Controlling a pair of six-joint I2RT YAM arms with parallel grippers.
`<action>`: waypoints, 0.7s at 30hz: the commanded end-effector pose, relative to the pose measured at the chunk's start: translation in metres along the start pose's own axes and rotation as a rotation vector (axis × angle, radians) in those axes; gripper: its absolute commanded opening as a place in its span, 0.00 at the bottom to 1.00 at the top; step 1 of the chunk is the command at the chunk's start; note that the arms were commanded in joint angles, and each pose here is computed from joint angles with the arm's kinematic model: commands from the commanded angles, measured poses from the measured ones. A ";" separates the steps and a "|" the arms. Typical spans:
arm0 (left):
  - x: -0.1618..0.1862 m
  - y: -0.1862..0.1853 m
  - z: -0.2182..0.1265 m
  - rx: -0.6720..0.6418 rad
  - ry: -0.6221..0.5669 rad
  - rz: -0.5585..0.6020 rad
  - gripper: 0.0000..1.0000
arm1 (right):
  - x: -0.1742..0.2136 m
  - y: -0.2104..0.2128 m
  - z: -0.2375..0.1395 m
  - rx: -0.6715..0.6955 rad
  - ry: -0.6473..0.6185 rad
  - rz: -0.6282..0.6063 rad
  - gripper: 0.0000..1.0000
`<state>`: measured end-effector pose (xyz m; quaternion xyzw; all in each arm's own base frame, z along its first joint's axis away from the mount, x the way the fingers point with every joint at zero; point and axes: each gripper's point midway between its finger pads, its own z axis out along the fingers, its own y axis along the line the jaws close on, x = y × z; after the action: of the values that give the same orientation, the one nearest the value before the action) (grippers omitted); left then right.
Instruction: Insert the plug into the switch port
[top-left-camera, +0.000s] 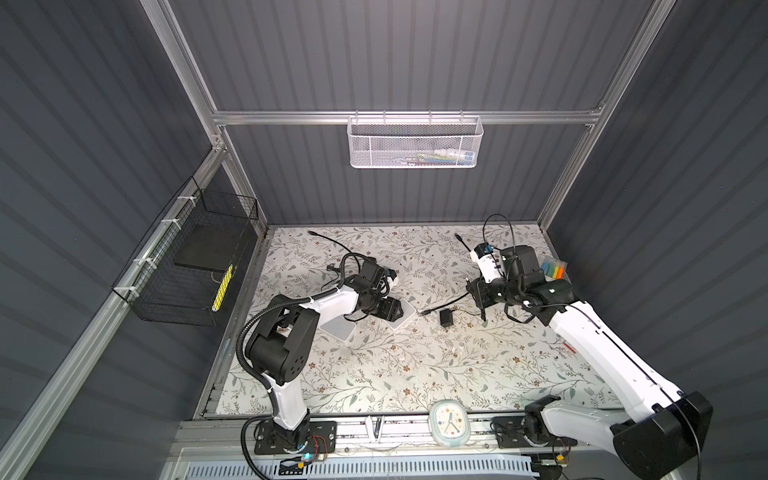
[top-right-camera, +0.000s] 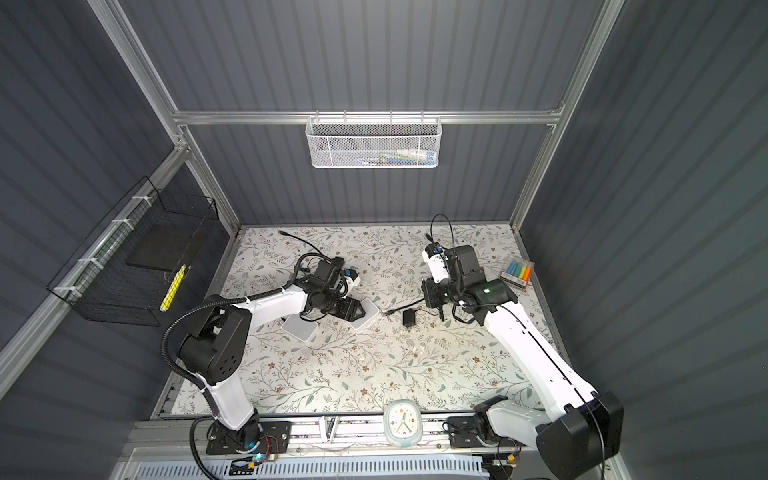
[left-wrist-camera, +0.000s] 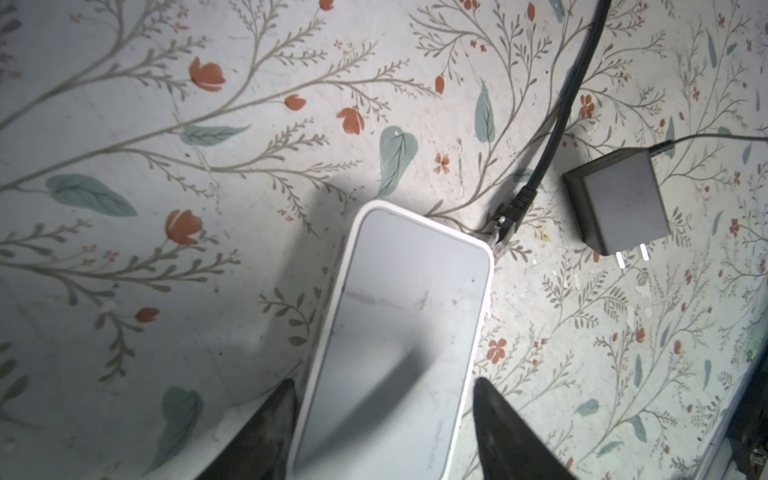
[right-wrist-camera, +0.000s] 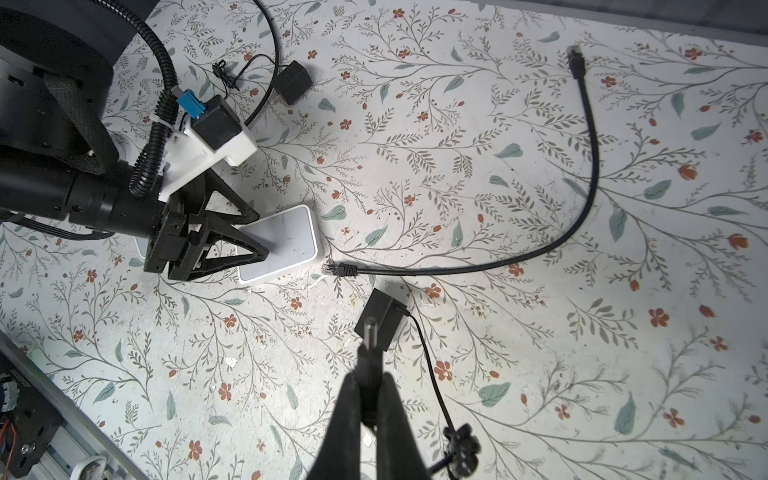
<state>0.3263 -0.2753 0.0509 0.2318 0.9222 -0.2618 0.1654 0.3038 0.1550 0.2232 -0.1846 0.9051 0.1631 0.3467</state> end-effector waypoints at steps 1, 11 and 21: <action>-0.002 -0.011 0.002 0.080 -0.021 -0.120 0.65 | 0.001 -0.003 -0.001 0.027 0.000 -0.007 0.00; 0.001 -0.032 -0.001 0.050 -0.114 -0.275 0.66 | -0.004 -0.004 -0.006 0.038 -0.001 -0.027 0.00; -0.047 0.005 -0.042 -0.158 -0.075 0.018 0.71 | 0.011 -0.001 0.006 0.031 0.081 -0.023 0.00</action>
<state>0.3518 -0.2860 0.1109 0.1611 0.9245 -0.2544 0.2337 0.3042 0.1538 0.2125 -0.1901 0.9159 0.1435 0.3230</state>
